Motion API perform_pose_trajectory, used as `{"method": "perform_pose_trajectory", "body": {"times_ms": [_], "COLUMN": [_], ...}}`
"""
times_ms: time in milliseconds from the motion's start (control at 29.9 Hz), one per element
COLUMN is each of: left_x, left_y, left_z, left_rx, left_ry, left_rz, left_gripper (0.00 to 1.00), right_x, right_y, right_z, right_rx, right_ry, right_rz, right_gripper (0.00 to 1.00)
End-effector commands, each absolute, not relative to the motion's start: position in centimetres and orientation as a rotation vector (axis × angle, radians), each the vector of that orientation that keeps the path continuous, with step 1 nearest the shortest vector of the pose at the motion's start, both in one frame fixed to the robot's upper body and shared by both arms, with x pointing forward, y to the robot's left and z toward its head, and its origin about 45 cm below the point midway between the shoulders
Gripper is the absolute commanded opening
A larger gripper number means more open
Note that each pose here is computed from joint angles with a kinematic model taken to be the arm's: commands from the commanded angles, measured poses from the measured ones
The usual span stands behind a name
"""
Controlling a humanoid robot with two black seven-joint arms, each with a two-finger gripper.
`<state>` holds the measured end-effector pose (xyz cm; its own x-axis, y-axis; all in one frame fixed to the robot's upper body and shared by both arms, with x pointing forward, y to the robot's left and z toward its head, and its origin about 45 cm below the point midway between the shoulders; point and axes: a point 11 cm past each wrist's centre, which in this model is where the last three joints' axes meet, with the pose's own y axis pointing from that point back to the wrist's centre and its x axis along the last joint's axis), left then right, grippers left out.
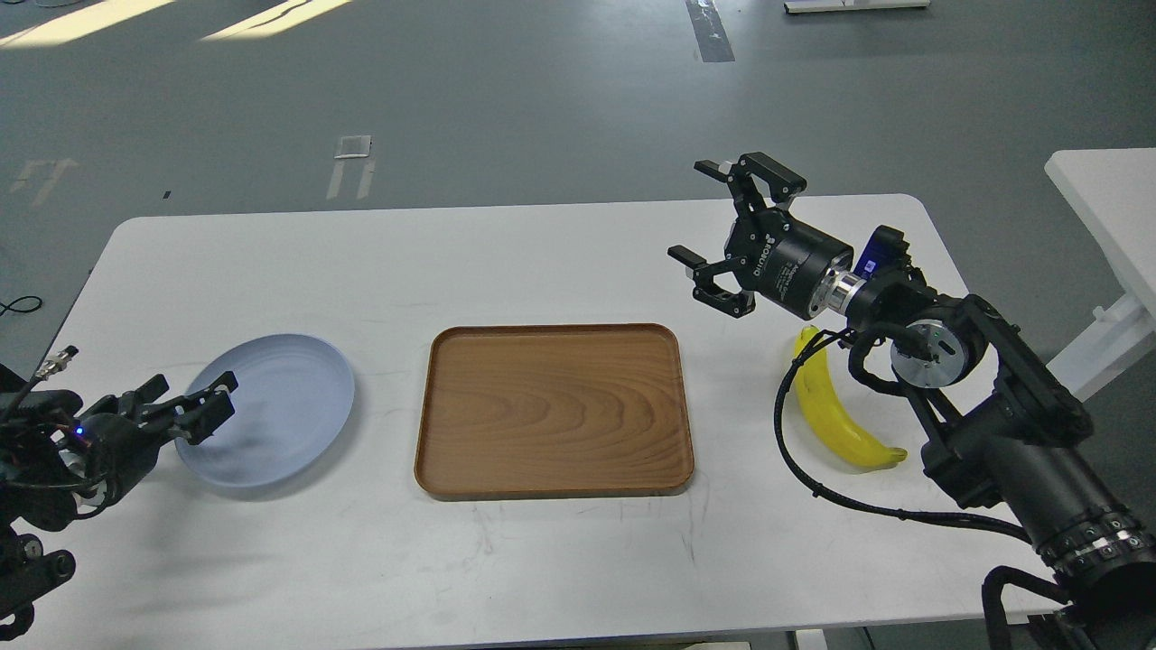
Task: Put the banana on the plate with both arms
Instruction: 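Grip the plate rim with the left gripper and lift it, then carry the plate with the left gripper and set it on the wooden tray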
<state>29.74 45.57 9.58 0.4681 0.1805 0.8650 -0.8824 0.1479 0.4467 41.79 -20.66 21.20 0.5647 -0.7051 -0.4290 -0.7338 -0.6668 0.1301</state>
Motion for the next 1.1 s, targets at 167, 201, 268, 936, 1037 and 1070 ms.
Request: {"method": "perform_pose_trajectory", "body": {"times_ms": [167,201,268,936,1037,1070], "left_x": [28.4,28.4,28.5,34.5,34.3,34.3], "left_y": [45.7,45.8,45.8,40.3,38.5,37.4], "left_z": [8.4,8.5,8.5,14.2,14.5,14.7], "left_rx": [1.188,1.189,1.186,0.914,0.86,0.825], "left_ry": [-0.7,-0.703,-0.708,-0.751,-0.76,-0.773], "left_rz": [0.853,0.855,0.859,0.911,0.876,0.853], "left_gripper": [0.12,0.07,0.06,0.0,0.0,0.0], "right_x": [41.6,41.6,41.6,41.6,41.6,41.6], "right_y": [-20.8,-20.8,-20.8,-21.0,-21.0,-21.0], "right_z": [20.9,20.9,20.9,20.8,20.8,20.7], "right_rx": [-2.721,-2.719,-2.719,-2.718,-2.716,-2.718], "right_ry": [1.258,1.258,1.258,1.264,1.266,1.265], "right_rz": [0.714,0.713,0.713,0.714,0.716,0.717], "right_gripper": [1.0,1.0,1.0,1.0,1.0,1.0]}}
